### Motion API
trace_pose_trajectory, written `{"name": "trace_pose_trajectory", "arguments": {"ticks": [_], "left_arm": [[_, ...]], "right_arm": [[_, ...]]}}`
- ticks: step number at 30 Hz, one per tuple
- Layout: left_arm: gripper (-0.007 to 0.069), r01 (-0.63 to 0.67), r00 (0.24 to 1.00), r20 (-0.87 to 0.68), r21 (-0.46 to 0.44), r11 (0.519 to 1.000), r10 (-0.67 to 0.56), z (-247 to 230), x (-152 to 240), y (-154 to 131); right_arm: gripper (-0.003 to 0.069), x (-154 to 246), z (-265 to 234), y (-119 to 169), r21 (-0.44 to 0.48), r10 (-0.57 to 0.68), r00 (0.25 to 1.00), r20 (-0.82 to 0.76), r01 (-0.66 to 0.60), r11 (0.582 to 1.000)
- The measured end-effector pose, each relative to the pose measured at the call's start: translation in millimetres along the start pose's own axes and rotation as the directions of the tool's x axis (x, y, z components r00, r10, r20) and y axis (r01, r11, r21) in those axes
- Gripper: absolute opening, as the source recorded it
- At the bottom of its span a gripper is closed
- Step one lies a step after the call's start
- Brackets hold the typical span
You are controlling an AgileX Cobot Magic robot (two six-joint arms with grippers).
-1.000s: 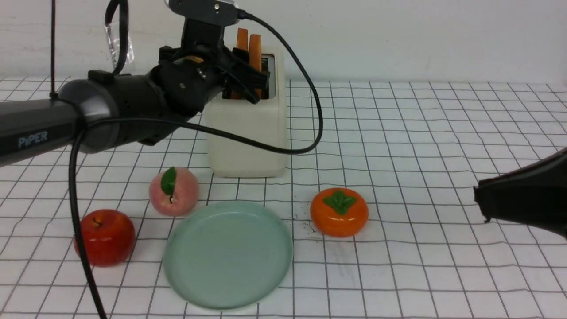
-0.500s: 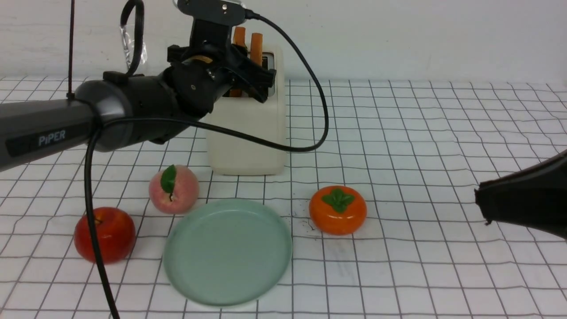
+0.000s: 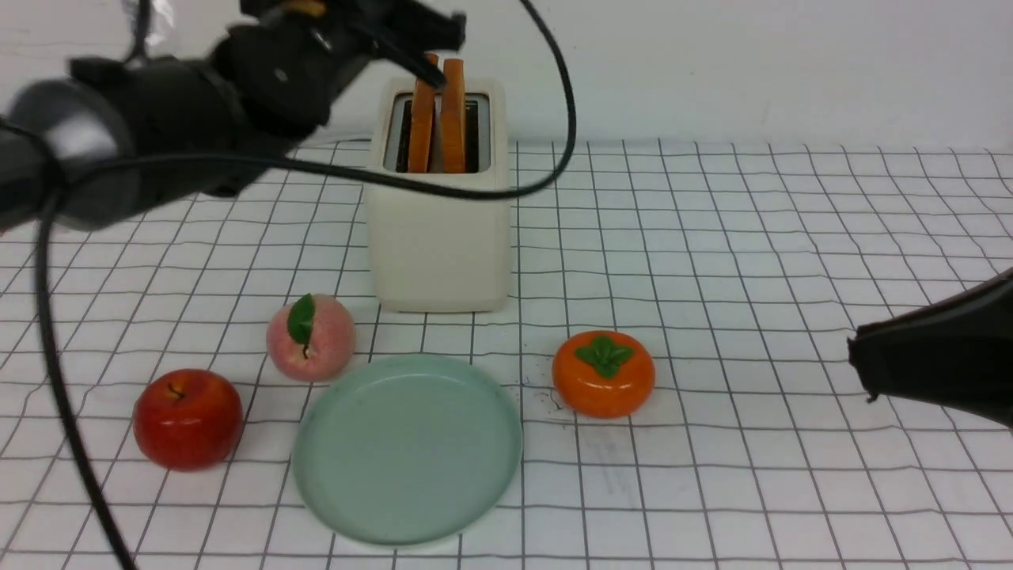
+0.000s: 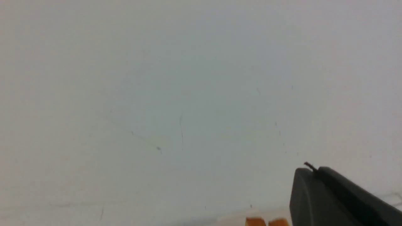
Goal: Take toasted bread from bread machine on white checkered table place on plate.
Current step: 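Reach for a toast slice standing in the toaster with the left gripper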
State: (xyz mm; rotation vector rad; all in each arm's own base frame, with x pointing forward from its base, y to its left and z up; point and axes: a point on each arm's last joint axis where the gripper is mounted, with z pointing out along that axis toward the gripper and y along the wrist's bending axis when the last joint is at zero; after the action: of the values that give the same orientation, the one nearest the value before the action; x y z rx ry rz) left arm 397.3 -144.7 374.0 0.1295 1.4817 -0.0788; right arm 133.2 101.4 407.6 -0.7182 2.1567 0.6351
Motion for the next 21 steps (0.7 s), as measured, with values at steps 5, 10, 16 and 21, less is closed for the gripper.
{"name": "trace_pose_trajectory", "arguments": {"ticks": [5, 10, 16, 21], "left_arm": [[-0.0013, 0.042, 0.999, -0.015, 0.042, 0.998, -0.041, -10.9, -16.6, 1.2], [-0.0013, 0.298, 0.920, -0.316, 0.184, 0.937, -0.231, -11.5, 7.9, 0.5], [-0.0013, 0.514, 0.778, -0.506, 0.171, 0.841, -0.372, -12.9, 20.5, 40.0], [-0.0013, 0.518, 0.724, -0.604, 0.157, 0.841, -0.333, -17.6, 26.5, 58.5]], "right_arm": [[0.0043, 0.0, 0.0, 0.0, 0.000, 0.000, 1.000, 0.000, 0.000, 1.000], [0.0044, 0.7, 0.0, 0.1, -0.001, -0.001, 1.000, -0.008, 0.001, 1.000], [0.0050, 4.3, -0.1, -0.4, 0.004, -0.010, 0.999, -0.047, 0.010, 1.000], [0.0052, 4.0, -0.1, -1.0, 0.010, -0.013, 0.999, -0.044, 0.014, 1.000]]}}
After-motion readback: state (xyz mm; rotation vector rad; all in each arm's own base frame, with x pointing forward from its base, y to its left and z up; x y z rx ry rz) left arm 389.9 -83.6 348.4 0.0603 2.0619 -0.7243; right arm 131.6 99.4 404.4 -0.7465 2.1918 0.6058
